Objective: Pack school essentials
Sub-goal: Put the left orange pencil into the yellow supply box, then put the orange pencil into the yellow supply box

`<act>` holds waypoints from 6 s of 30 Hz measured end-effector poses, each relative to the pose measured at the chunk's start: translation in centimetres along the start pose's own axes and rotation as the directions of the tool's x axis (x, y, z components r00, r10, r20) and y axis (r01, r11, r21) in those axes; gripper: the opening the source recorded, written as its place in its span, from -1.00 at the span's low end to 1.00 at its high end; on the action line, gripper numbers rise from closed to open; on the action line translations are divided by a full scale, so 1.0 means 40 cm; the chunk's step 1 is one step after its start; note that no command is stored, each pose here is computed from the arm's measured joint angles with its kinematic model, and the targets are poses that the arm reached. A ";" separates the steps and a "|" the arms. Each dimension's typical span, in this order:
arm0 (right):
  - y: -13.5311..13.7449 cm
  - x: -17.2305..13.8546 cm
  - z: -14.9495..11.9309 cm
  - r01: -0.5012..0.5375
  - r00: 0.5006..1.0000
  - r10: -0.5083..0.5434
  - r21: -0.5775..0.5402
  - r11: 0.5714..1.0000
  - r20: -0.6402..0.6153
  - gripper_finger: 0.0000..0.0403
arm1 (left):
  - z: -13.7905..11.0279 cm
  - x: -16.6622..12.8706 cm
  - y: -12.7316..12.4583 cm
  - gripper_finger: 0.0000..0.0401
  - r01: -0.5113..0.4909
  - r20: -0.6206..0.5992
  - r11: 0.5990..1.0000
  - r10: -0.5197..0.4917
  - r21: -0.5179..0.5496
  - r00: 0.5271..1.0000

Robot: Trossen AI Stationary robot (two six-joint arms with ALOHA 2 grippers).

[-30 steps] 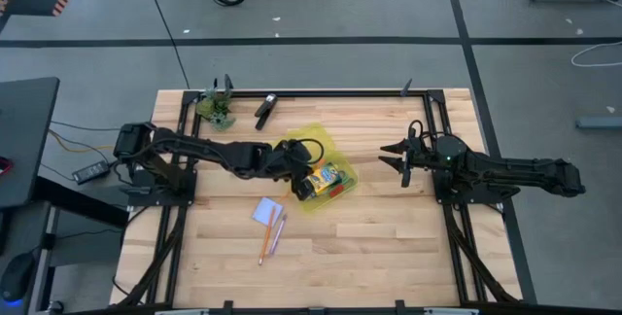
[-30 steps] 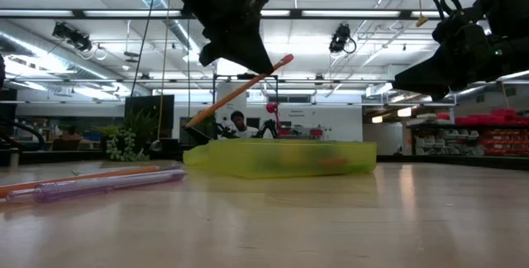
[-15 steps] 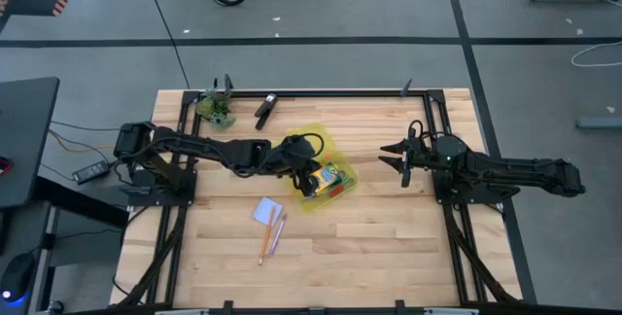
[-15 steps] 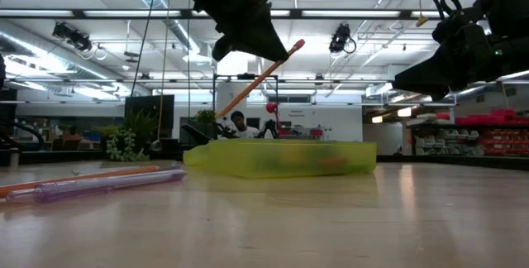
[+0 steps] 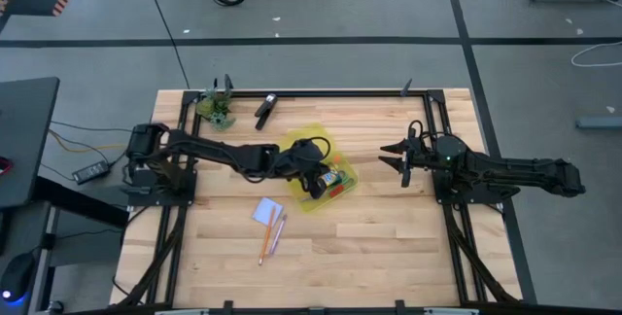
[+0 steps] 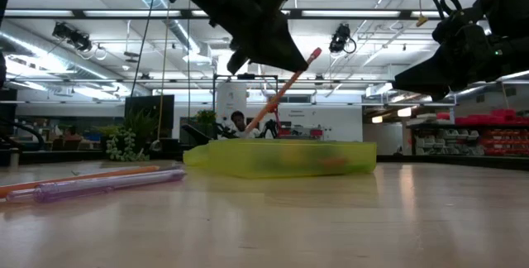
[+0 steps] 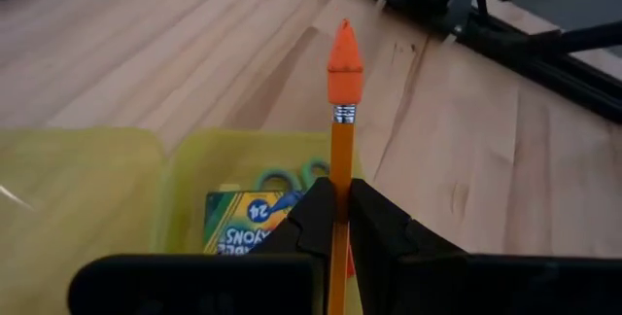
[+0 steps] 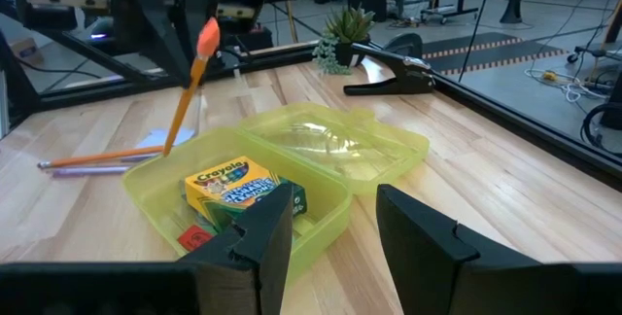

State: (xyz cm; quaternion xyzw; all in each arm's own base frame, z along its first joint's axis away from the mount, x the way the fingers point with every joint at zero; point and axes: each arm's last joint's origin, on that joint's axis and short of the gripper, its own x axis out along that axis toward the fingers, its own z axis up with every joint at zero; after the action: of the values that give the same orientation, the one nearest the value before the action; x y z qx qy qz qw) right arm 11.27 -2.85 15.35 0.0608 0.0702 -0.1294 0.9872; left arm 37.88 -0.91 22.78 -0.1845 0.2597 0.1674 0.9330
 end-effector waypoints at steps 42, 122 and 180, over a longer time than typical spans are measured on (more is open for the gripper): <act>-0.001 0.000 -0.006 0.003 1.000 -0.003 0.000 1.000 -0.027 -0.22 | -0.071 0.084 -0.020 -0.40 0.108 -0.081 0.989 -0.100 0.101 0.992; -0.001 0.001 -0.015 0.006 0.998 -0.006 -0.001 1.000 -0.061 -0.22 | -0.303 -0.209 -0.040 -0.66 0.002 -0.466 0.961 0.132 0.276 0.875; -0.001 0.001 -0.014 0.006 0.998 -0.006 0.000 1.000 -0.061 -0.22 | -0.438 -0.233 -0.145 -0.75 -0.329 -0.559 0.873 0.080 -0.361 0.825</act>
State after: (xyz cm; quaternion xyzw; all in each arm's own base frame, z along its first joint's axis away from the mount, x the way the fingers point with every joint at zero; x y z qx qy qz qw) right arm 11.23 -2.84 14.76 0.0645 0.1004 -0.1306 0.9842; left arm 25.29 -15.58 15.40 -0.4004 0.4792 0.2666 0.7342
